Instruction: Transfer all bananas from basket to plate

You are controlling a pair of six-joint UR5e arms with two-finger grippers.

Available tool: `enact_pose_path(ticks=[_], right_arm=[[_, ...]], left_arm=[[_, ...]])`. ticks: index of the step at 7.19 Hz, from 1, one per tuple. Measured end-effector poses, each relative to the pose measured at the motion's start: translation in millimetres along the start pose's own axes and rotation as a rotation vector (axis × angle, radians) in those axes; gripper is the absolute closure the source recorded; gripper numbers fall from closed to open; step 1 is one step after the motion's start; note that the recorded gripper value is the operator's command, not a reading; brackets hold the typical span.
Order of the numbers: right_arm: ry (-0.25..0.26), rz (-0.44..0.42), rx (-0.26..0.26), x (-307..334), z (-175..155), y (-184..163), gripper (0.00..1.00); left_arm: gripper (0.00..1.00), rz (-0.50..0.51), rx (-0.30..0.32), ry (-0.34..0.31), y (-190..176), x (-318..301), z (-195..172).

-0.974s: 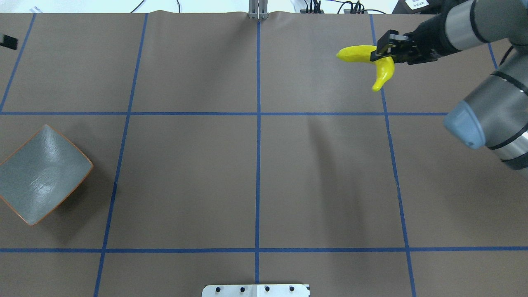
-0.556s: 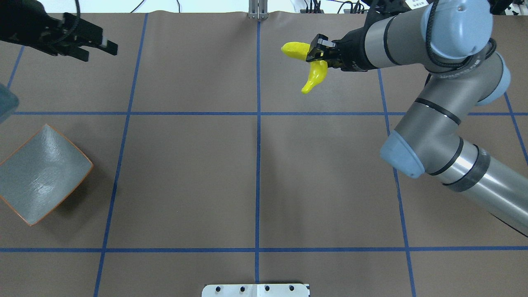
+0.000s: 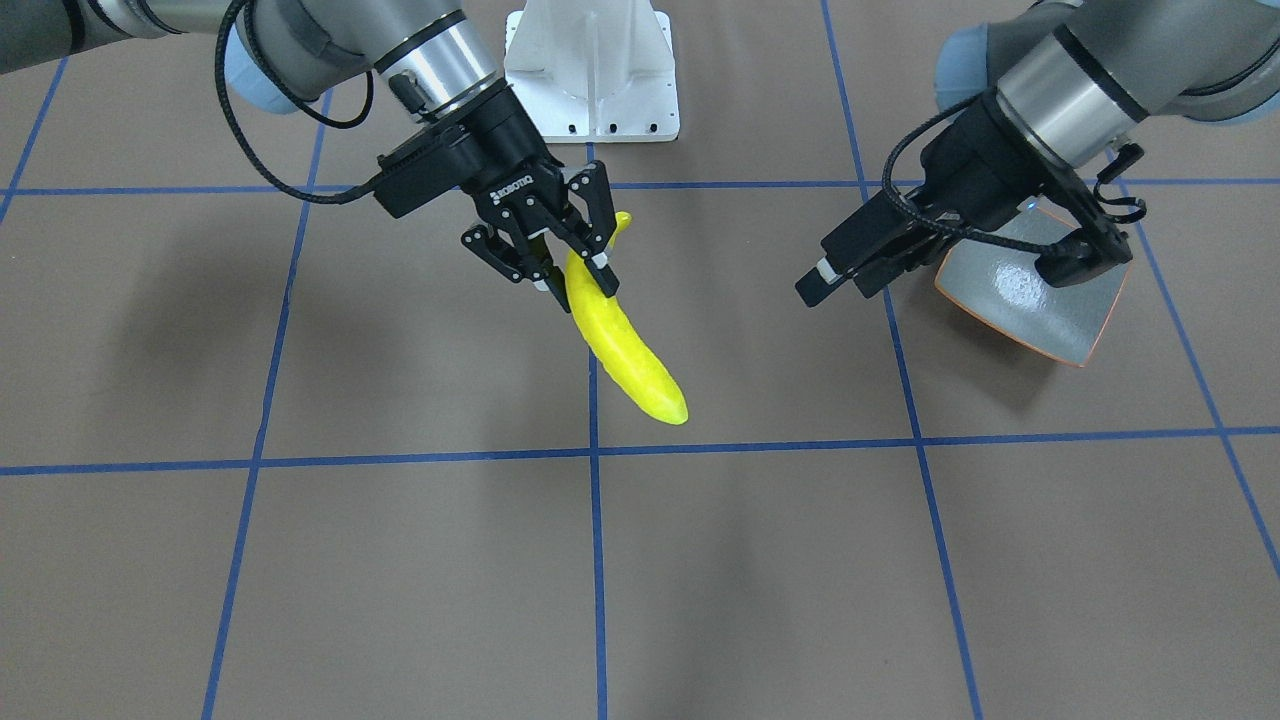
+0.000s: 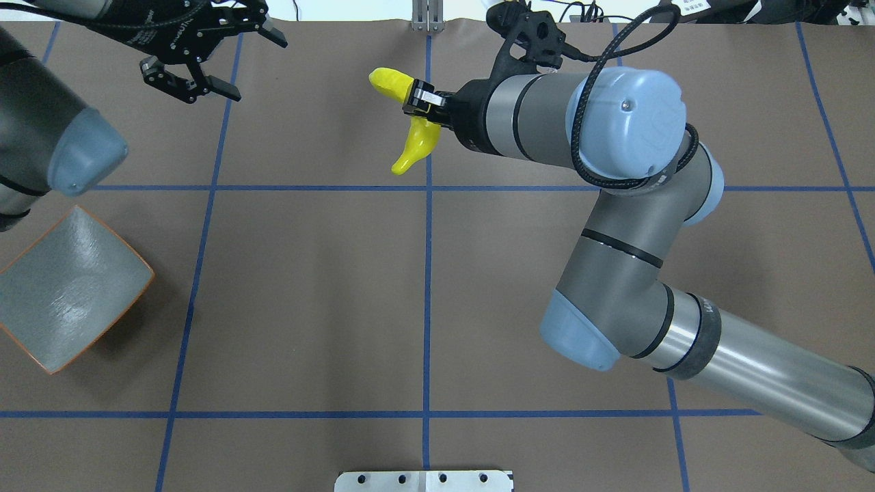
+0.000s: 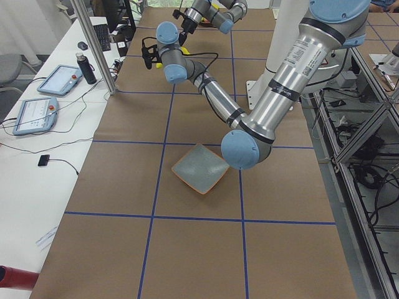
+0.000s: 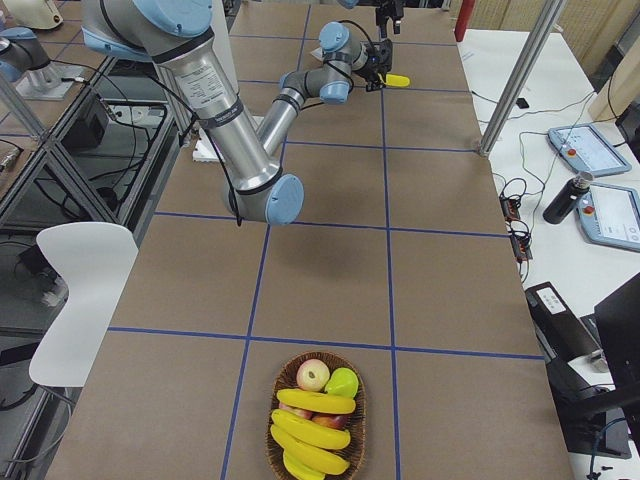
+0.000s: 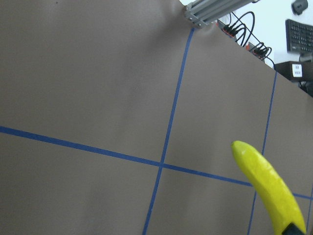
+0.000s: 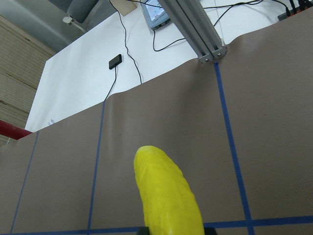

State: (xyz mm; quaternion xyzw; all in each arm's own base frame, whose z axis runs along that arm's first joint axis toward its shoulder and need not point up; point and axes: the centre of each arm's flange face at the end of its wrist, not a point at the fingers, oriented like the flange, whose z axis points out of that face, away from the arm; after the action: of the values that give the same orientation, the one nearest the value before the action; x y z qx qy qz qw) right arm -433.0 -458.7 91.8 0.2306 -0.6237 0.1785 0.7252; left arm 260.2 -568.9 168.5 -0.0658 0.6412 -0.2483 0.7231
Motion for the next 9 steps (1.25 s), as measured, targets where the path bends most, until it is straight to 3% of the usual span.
enact_pose_path(ticks=[1,3,7,8,9], right_arm=[[-0.027,0.0,0.009,-12,-3,11,1.0],[-0.066,0.0,0.023,-27,-13,26,1.0],[-0.09,0.0,0.042,-40,-18,34,1.0],[-0.09,0.0,0.042,-40,-18,35,1.0],[-0.089,-0.004,0.042,-40,-18,35,1.0]], left_arm=[[0.0,-0.11,-0.006,0.033,-3,14,12],[0.0,-0.219,-0.013,0.06,1,25,30],[0.03,-0.21,-0.092,0.045,44,17,70],[0.33,-0.206,-0.107,0.041,52,15,75],[0.92,-0.204,-0.112,0.041,56,14,76]])
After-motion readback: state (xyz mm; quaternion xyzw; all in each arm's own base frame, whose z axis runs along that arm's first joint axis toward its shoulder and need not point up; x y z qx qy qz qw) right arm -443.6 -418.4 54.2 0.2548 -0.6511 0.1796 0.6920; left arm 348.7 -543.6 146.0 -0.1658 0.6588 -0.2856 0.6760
